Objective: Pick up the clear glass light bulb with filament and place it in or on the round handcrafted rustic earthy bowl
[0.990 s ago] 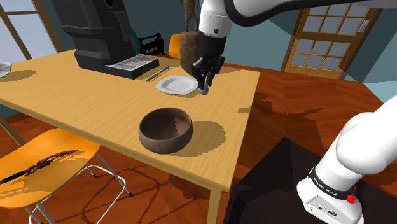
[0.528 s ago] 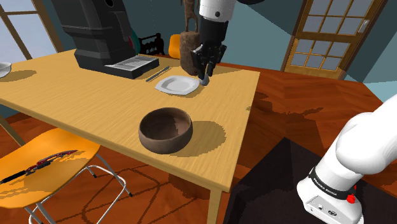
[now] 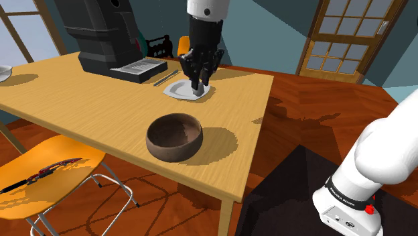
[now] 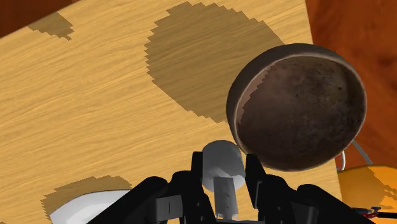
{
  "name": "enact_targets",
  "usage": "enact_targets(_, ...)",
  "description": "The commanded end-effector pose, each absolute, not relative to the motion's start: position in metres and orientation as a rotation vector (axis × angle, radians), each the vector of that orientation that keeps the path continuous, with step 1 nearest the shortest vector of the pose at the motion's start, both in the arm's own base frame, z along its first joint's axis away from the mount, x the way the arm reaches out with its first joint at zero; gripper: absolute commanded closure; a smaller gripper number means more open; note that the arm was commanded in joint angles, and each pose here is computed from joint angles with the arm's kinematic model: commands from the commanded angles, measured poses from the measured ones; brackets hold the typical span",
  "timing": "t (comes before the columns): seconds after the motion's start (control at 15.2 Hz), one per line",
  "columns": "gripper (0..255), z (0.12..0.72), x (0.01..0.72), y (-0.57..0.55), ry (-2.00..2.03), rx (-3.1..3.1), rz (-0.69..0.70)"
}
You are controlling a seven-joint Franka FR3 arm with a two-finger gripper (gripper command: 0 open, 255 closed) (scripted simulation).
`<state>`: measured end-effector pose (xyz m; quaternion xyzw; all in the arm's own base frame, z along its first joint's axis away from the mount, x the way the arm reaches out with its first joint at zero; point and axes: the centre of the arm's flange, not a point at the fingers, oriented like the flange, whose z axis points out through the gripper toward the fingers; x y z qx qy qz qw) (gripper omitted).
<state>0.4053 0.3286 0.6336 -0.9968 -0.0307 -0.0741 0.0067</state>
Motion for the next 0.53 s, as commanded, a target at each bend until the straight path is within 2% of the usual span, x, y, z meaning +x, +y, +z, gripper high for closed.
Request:
enact_targets(0.0, 255, 0.632, 0.403, 0.355, -0.094, -3.117, -0.232)
enact_targets(0.46, 255, 0.620, 0.393, 0.429, -0.094, -3.117, -0.232)
